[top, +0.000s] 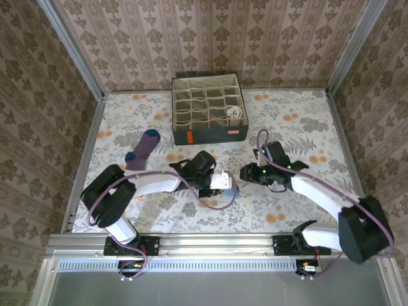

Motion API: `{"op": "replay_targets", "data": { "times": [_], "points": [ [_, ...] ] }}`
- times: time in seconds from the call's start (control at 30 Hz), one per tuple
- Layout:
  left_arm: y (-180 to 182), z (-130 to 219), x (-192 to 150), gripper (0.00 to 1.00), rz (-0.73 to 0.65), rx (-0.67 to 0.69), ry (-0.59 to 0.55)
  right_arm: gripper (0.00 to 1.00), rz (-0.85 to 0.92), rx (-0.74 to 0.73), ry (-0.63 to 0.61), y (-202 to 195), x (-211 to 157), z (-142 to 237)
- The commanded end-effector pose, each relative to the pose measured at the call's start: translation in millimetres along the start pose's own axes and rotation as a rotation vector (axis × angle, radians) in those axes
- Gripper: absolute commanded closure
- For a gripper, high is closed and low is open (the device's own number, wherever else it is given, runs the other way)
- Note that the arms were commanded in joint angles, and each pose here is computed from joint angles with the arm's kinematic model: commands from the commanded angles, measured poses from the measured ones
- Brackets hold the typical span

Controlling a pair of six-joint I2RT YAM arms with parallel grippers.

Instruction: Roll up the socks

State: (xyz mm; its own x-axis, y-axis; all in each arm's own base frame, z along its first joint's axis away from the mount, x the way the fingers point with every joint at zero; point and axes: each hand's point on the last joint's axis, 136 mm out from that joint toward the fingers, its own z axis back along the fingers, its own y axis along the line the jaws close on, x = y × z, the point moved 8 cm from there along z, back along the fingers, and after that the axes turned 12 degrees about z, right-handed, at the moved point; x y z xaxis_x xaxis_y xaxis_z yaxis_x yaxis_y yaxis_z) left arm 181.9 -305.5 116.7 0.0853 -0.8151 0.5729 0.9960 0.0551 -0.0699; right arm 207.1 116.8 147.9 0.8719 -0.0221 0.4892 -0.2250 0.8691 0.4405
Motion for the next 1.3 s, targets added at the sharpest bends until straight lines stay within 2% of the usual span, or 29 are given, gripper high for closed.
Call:
{"op": "replay_targets", "data": {
  "times": [0.0, 0.17, 0.33, 0.53, 0.7, 0.77, 0.83, 1.07, 1.2, 1.27],
  "points": [
    [-16.9, -0.9, -22.7, 1.00, 0.083, -0.194, 0.184, 0.60, -0.008, -0.055, -0.023, -9.8, -12.4, 1.6],
    [-5.5, -10.2, -18.0, 1.00, 0.207, -0.335, 0.299, 0.54, 0.084, 0.105, 0.023, 8.0, -23.2, -6.1],
    [8.6, -21.6, -13.6, 1.00, 0.342, -0.421, 0.369, 0.51, 0.372, 0.047, -0.033, 40.3, -20.0, 9.4],
    [16.8, -26.8, -9.0, 1.00, 0.414, -0.465, 0.343, 0.50, 0.492, -0.047, -0.236, 43.7, -18.3, 40.5],
    [23.9, -29.1, -9.9, 1.00, 0.481, -0.479, 0.348, 0.48, 0.602, -0.057, -0.453, 43.2, -17.2, 75.4],
    [27.3, -30.0, -9.3, 1.00, 0.514, -0.495, 0.341, 0.48, 0.668, -0.065, -0.488, 44.7, -16.1, 83.1],
    [30.1, -32.5, -8.1, 1.00, 0.538, -0.505, 0.331, 0.48, 0.759, -0.071, -0.467, 48.9, -14.7, 86.2],
    [35.5, -40.1, -6.6, 1.00, 0.574, -0.505, 0.342, 0.45, 1.119, -0.222, -0.220, 63.9, -10.8, 80.4],
    [36.1, -41.1, -7.1, 1.00, 0.578, -0.516, 0.348, 0.38, 1.396, -0.308, -0.039, 74.5, -26.6, 56.5],
    [36.7, -41.8, -7.8, 1.00, 0.579, -0.521, 0.351, 0.36, 1.481, -0.330, 0.015, 79.2, -35.0, 40.3]
  ]
}}
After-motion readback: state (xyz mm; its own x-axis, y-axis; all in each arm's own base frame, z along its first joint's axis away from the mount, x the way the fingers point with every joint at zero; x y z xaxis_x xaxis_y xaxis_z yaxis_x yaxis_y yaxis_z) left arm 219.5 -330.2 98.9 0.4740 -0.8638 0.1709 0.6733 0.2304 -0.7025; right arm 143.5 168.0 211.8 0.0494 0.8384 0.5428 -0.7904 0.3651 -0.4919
